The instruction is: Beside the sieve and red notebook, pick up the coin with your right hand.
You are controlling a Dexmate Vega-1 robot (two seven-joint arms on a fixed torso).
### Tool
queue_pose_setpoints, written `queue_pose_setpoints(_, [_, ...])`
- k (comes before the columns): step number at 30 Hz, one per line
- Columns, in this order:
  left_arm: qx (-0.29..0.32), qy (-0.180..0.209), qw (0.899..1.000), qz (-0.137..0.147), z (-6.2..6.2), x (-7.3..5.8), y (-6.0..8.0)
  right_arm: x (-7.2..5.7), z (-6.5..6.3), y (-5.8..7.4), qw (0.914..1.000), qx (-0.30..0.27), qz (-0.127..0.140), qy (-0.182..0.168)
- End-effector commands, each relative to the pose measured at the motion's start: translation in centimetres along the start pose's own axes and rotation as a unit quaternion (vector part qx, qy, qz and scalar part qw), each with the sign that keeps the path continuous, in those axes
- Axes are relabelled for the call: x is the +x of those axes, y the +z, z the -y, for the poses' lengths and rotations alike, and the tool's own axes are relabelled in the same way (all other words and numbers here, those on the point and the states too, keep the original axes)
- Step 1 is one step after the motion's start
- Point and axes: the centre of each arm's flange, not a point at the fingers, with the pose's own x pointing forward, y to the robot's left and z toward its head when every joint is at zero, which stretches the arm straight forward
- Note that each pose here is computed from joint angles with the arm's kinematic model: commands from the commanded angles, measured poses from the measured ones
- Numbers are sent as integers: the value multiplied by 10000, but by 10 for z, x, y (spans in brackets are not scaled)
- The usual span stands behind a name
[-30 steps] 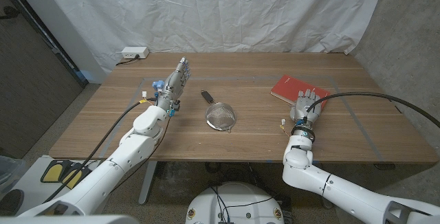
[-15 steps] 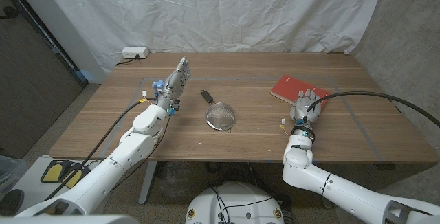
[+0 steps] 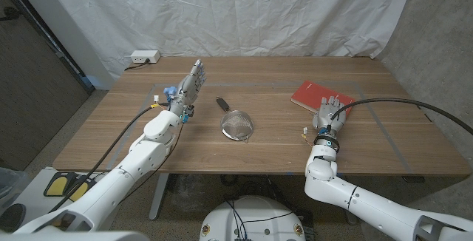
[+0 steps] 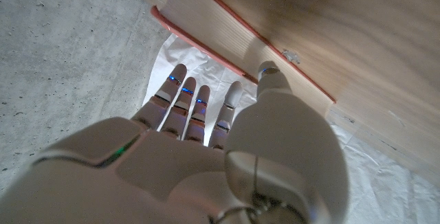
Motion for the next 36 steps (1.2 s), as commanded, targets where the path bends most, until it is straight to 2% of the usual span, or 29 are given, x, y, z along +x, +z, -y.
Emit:
queue_pose_setpoints(1, [-2, 5, 10000, -11, 1, 1, -1, 3, -3, 0, 10000, -10, -1, 38])
queue_pose_setpoints(16, [-47, 29, 10000, -30, 0, 1, -4, 6, -6, 2, 9999, 22, 12, 125])
queue_pose_setpoints(29, [-54, 22, 10000, -52, 0, 2, -5, 4, -9, 2, 9999, 73, 34, 122])
queue_pose_setpoints(36, [-76, 19, 9999, -90, 0, 3, -8, 7, -9, 6, 9999, 103, 43, 112])
